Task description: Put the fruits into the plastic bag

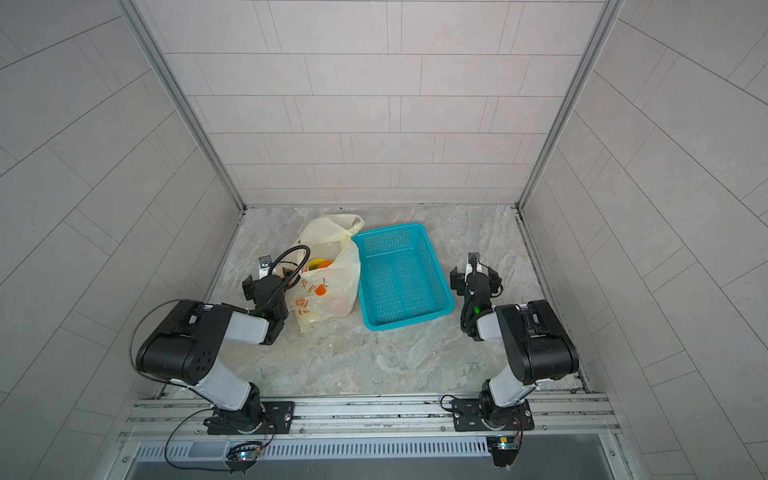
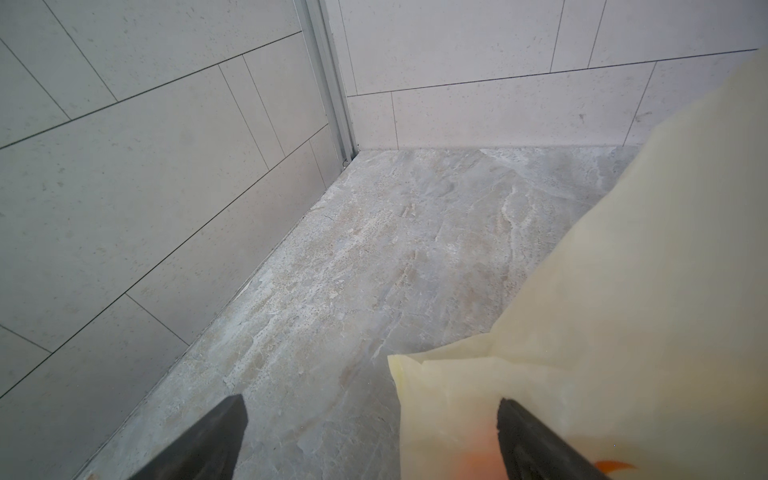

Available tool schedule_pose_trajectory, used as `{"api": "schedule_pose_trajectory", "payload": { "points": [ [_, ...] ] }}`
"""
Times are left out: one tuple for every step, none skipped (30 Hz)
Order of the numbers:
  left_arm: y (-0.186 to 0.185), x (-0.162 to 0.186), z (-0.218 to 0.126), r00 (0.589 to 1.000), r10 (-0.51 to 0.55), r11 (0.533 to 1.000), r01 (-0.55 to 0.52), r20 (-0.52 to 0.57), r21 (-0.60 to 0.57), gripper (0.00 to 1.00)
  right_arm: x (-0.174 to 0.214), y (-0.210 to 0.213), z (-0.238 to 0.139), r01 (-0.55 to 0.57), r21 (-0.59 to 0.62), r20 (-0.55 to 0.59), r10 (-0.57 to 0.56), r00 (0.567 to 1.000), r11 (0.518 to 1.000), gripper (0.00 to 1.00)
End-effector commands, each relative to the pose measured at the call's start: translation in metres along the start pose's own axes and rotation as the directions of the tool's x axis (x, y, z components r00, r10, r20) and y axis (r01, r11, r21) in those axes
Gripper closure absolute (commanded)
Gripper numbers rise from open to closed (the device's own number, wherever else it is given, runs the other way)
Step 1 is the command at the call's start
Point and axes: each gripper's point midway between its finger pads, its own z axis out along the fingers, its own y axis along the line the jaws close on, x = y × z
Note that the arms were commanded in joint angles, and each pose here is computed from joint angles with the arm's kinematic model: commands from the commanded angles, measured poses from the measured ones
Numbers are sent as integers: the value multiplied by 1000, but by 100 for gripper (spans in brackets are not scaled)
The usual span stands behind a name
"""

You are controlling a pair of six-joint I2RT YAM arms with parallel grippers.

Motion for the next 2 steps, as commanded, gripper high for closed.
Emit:
{"api": "schedule_pose_trajectory", "payload": {
  "points": [
    [1,-4,2,1000,-14,1000,14,9,-2,0,2,1,0,9,-3,2,-9,1000,1000,1],
    [1,-4,1,1000,-14,1000,14,13,-3,0,2,1,0,9,-3,2,-9,1000,1000,1]
  ]
}}
